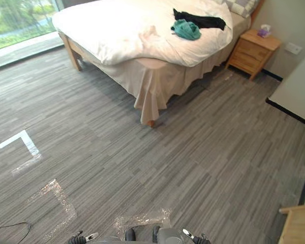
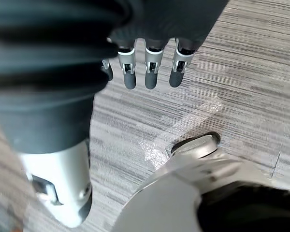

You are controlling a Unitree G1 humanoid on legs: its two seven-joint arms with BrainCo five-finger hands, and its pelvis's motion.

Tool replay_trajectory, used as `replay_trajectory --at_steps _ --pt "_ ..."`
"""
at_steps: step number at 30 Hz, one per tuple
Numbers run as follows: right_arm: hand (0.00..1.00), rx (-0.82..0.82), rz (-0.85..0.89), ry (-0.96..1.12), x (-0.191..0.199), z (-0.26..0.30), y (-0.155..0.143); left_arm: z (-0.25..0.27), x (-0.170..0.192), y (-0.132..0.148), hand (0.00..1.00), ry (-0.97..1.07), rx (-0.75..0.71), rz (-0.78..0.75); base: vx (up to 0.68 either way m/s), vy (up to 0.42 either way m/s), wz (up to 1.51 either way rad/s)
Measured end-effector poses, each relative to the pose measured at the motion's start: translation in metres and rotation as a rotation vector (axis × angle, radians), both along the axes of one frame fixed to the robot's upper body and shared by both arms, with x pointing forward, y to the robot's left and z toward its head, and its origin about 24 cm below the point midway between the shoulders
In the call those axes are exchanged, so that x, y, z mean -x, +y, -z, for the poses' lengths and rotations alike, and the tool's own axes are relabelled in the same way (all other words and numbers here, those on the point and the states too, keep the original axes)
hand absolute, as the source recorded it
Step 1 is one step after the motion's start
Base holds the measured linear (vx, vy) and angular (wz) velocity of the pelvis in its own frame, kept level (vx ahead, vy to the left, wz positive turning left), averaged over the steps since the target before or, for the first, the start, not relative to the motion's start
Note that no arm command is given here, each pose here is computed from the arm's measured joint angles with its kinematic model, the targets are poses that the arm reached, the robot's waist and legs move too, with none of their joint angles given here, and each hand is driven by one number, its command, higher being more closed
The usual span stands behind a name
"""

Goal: Tidy the bed and pick cloth on bed and put in laundry

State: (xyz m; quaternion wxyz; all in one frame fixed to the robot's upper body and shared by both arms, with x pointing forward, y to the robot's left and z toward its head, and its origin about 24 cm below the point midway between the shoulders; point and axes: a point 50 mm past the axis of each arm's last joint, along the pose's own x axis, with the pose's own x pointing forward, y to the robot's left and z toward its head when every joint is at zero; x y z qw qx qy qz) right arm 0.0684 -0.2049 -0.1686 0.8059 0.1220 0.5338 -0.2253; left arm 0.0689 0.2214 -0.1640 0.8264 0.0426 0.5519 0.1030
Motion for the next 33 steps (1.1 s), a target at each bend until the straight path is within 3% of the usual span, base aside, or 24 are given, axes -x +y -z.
replay_trajectory --at_steps 8,12,15,18,23,26,33 --pt "0.0 0.025 0.06 -0.059 -0.018 -0.006 -0.01 -0.006 -0.041 -0.017 0.0 -0.101 0.038 0.018 0.15 -0.103 -0.22" --pt "0.0 0.012 0.064 -0.035 -0.01 -0.003 -0.003 -0.007 -0.048 -0.017 0.0 -0.118 0.041 0.012 0.45 -0.334 -0.08" --pt "0.0 0.039 0.051 -0.05 -0.014 -0.005 -0.011 -0.004 -0.046 -0.04 0.0 -0.125 0.105 -0.014 0.55 -0.355 -0.39" --pt "0.0 0.056 0.047 -0.049 -0.017 -0.007 -0.017 -0.006 -0.053 -0.045 0.0 -0.158 0.126 -0.054 0.71 -0.396 -0.4" --pt "0.0 0.11 -0.098 -0.056 -0.029 -0.01 -0.015 -0.017 -0.075 -0.055 0.0 -0.278 0.156 -0.075 0.54 -0.18 -0.24" --pt "0.0 0.105 -0.134 -0.113 -0.053 -0.015 -0.006 -0.024 -0.089 -0.057 0.0 -0.336 0.176 -0.096 0.35 0.019 -0.44" --pt "0.0 0.08 -0.136 -0.108 -0.05 -0.013 0.004 -0.025 -0.093 -0.059 0.0 -0.346 0.192 -0.1 0.45 0.188 -0.04"
